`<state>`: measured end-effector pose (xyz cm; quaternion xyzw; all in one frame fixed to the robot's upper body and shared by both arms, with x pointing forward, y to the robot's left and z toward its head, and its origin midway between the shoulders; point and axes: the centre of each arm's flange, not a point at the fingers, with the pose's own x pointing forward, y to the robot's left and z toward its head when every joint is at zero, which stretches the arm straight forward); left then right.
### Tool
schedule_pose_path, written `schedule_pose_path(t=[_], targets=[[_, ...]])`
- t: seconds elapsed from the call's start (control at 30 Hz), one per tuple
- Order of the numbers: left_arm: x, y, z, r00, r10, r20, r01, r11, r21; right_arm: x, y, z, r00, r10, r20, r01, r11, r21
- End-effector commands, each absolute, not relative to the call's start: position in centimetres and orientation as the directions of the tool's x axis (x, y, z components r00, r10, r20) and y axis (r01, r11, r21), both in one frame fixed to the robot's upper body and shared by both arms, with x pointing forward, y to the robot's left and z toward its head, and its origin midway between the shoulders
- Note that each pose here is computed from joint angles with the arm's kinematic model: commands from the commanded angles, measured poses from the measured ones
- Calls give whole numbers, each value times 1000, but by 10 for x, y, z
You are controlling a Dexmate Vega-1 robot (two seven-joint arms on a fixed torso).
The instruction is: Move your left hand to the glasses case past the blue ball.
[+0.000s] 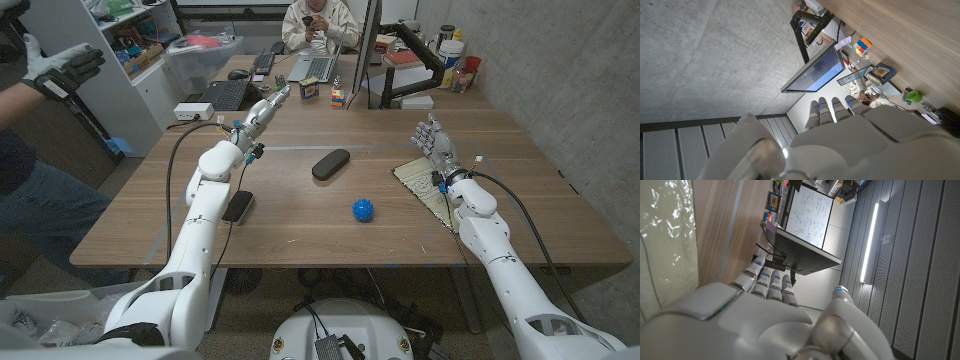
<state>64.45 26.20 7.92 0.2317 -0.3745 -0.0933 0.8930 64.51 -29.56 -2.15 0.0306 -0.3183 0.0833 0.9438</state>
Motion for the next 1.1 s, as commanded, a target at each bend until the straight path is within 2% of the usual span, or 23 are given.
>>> schedule_pose_path(t=[0.03, 1.1], targets=[[645, 255, 84, 699, -362, 617, -27, 848, 529, 645, -297, -25, 786, 134, 603, -176, 984, 11], [640, 239, 88, 689, -401, 604, -83, 784, 615, 648, -294, -26, 784, 147, 603, -191, 981, 9]])
